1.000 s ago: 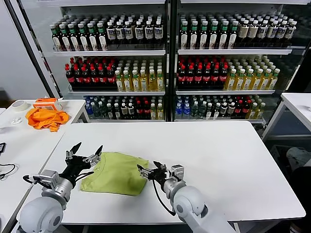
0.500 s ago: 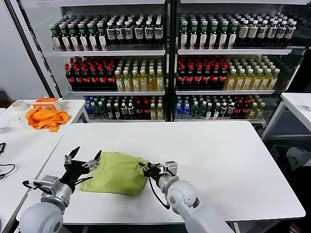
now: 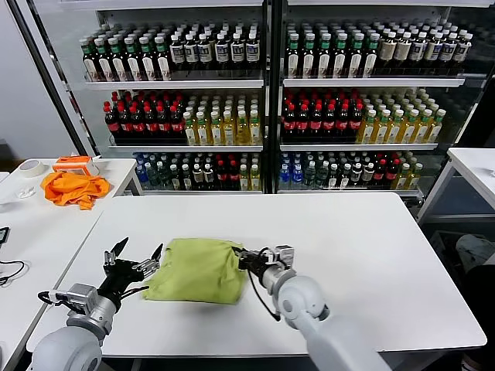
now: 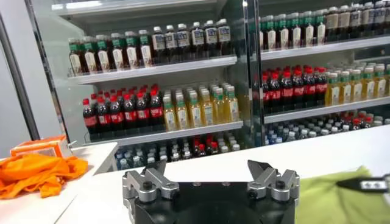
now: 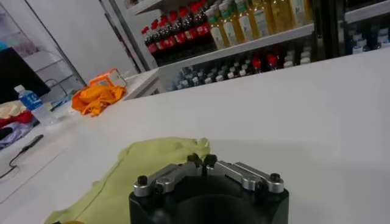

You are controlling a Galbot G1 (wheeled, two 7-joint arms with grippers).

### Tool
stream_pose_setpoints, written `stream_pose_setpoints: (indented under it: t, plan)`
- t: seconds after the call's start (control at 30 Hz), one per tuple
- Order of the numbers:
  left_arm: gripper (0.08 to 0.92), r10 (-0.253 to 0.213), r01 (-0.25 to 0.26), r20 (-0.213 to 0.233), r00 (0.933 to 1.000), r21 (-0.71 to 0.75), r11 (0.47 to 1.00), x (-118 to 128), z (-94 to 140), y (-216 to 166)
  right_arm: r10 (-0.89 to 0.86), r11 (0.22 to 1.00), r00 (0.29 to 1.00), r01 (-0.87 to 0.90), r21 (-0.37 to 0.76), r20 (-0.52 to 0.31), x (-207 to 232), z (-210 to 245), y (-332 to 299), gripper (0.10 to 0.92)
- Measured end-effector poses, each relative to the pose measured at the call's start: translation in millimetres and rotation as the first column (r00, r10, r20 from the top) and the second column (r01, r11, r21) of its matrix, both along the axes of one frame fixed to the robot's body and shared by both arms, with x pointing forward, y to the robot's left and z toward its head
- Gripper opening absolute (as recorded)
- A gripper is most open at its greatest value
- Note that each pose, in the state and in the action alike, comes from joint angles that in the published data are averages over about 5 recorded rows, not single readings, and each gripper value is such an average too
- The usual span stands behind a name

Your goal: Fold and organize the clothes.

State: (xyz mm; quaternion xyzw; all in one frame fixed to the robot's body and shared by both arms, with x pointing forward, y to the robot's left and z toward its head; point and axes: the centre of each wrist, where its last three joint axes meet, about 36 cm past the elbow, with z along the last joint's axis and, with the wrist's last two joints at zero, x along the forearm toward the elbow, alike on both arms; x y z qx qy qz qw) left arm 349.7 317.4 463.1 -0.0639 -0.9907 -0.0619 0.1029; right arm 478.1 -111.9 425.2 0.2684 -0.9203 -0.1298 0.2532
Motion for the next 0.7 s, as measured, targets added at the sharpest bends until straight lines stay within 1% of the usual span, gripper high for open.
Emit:
stream_pose_setpoints:
  t: [0.17, 0.4, 0.7]
  plan:
    - [0.823, -0.003, 0.003, 0.0, 1.0, 0.004, 1.0, 2.1, -4.0, -2.4, 0.02, 0.999, 0.999, -0.019, -0.047, 0.025, 5.7, 4.1, -44.9, 0.113]
    - [0.823, -0.015, 0.015, 0.003, 0.9999, 0.009, 1.0, 6.8, -11.8, -8.3, 0.079, 0.986, 0.994, -0.067, -0.155, 0.074, 17.9, 14.1, -107.8, 0.113]
    - [0.823, -0.027, 0.027, 0.002, 0.9996, 0.018, 0.999, 8.4, -18.7, -11.2, 0.171, 0.955, 0.98, -0.139, -0.263, 0.104, 40.0, 19.8, -142.5, 0.114]
